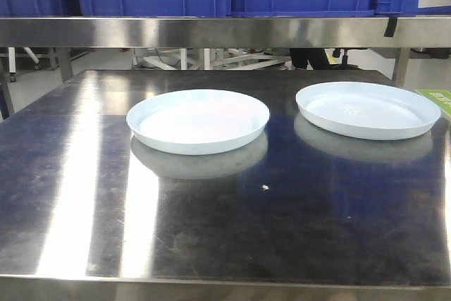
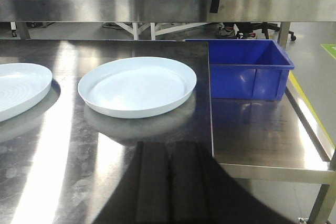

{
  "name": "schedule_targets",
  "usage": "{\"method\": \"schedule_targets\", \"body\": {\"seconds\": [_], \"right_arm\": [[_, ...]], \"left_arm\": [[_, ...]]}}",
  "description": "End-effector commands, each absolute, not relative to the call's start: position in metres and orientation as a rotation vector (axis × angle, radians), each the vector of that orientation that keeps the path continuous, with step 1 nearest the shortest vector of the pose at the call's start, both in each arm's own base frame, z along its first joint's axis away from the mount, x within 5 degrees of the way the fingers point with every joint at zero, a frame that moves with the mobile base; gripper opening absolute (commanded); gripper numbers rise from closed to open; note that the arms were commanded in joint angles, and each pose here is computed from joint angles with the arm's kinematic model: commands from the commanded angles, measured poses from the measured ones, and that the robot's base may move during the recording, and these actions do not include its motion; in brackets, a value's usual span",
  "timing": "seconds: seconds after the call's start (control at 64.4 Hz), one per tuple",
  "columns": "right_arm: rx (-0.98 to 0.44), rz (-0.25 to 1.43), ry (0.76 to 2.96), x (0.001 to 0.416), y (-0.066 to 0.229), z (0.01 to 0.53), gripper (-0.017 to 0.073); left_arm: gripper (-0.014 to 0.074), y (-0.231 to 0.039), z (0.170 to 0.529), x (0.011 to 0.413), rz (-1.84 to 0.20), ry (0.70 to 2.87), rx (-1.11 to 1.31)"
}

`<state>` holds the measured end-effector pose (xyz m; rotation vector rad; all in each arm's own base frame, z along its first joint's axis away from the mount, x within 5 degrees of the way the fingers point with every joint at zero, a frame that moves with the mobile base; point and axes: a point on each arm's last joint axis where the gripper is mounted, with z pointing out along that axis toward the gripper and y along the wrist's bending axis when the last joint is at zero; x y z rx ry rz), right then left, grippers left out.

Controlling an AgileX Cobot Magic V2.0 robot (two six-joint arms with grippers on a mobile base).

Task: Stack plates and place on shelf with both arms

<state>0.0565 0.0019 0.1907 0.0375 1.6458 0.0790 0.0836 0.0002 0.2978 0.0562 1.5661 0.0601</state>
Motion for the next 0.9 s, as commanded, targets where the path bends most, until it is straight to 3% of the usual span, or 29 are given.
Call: {"method": "schedule_targets", "body": {"seconds": [0.0,0.186,0.668,0.886], "right_arm": [[0.039,0.069,1.519,0.055,0.001,0.202,0.0055],[0.082,0.119,1.498,0.055,0.001,0.214,0.0055],[0.11,0.177,1.92,0.095,0.007,0.266,0.0055],[0.219,0.345,1.987,0.118,0.014,0.29,0.0055]], "left_arm": [[0.0082,0.001,0.315,0.083,0.059,1.456,0.038],[0.0082,0.001,0.315,0.083,0.059,1.458,0.038],[0.0082,0.001,0.315,0.083,0.059,1.458,0.038],[0.0082,0.001,0.315,0.083,0.059,1.458,0.038]]}}
